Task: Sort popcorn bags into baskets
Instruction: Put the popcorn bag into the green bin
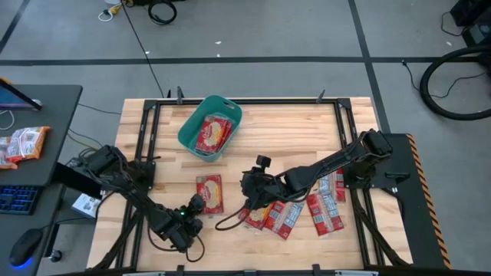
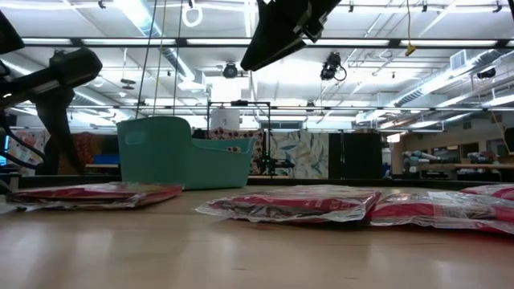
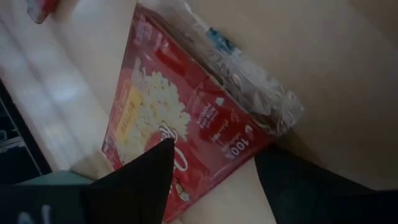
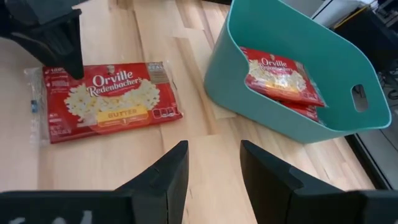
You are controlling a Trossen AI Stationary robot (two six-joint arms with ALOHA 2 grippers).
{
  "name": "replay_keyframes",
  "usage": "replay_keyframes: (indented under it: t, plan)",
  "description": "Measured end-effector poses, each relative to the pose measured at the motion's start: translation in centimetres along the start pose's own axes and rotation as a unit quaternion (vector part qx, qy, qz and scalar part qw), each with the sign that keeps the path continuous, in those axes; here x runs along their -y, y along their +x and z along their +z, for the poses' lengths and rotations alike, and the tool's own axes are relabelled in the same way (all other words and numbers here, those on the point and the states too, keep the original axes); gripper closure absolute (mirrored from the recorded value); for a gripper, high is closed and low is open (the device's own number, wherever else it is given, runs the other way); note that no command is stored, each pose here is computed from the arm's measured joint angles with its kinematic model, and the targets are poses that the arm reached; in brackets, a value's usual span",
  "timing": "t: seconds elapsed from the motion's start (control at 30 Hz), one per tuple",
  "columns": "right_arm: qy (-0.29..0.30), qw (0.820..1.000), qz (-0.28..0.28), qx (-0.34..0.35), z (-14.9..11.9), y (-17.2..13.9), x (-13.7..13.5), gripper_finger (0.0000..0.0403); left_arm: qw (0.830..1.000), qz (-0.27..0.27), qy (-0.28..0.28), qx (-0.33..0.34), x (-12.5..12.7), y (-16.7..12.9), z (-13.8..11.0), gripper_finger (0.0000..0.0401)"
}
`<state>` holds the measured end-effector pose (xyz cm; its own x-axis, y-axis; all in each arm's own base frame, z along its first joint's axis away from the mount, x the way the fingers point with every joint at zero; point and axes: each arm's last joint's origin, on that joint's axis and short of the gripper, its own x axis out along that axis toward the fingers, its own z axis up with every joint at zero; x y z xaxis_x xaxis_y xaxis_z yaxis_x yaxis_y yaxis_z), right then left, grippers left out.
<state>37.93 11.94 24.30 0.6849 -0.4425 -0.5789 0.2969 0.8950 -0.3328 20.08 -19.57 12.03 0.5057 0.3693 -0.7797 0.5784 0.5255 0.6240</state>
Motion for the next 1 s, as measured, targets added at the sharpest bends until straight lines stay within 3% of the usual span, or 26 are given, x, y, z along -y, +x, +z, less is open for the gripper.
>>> replay_keyframes:
  t: [0.17,0.6,0.83,1.0]
  plan:
    - [0.003,1.0,0.002,0.001,0.0,-0.1,-0.2,0.0254,1.0,-0.02,-0.018,0.014,0.0,0.1,0.3,0.0216]
    - [-0.028,0.998,0.054,-0.001,-0.4,-1.2,-1.6,0.0254,0.996,-0.037,-0.068,0.041,-0.4,0.5,1.0,0.039]
    - [-0.054,0.994,0.09,0.003,-0.4,-1.6,-2.3,0.0254,0.995,-0.024,-0.08,0.055,-1.3,-0.4,1.4,0.0397]
    - [-0.09,0.986,0.125,0.057,-0.2,-1.9,-3.4,0.0254,0.989,-0.017,-0.113,0.093,-3.4,-2.5,2.3,0.0398]
